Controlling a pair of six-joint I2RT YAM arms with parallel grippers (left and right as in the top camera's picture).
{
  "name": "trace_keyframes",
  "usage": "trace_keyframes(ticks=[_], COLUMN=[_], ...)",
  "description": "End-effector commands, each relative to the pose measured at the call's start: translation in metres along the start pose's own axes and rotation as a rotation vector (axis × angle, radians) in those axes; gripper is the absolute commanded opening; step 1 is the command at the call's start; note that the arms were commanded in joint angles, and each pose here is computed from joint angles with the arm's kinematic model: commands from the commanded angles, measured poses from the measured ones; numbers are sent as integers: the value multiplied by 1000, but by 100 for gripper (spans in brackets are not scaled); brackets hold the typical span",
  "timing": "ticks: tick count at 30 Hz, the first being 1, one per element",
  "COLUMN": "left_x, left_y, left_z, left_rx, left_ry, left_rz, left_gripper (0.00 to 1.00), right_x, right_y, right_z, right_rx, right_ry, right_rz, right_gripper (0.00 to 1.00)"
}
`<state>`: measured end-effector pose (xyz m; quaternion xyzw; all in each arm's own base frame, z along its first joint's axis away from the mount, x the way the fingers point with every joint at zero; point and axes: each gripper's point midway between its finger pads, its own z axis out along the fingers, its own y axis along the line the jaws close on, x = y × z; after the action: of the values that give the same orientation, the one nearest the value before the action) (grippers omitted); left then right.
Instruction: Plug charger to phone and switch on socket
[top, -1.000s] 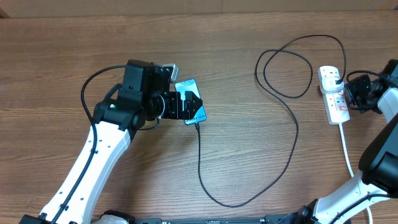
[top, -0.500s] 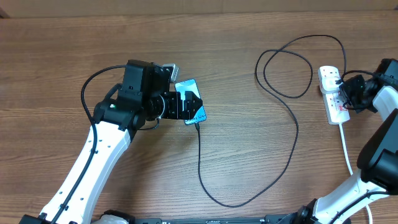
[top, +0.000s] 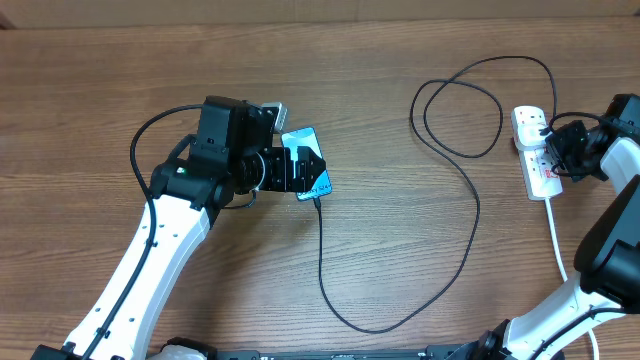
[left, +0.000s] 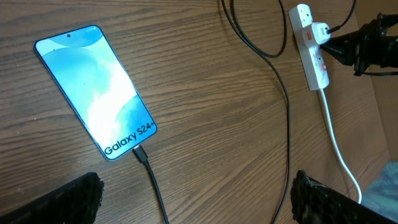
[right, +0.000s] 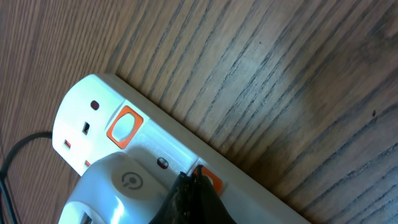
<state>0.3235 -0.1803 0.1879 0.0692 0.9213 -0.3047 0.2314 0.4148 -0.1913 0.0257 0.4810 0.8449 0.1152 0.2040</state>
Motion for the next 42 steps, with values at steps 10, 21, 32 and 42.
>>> trace_keyframes(ticks=[10, 21, 32, 42], left_x=[3, 2, 2, 3], left_y=[-2, -2, -2, -2], left_z=[-4, -4, -4, -4], left_rx=[-8, -7, -7, -8], left_ry=[4, 0, 1, 4], left_rz=[-3, -1, -2, -3], left_gripper=[99, 100, 99, 100], right_x=[58, 81, 94, 67], right_y=[15, 21, 22, -1], right_z=[32, 31, 31, 16], right_rx=[-24, -28, -4, 54], right_ry=[196, 269, 301, 247], right_rz=[-39, -79, -92, -32], right_gripper=[4, 4, 4, 4])
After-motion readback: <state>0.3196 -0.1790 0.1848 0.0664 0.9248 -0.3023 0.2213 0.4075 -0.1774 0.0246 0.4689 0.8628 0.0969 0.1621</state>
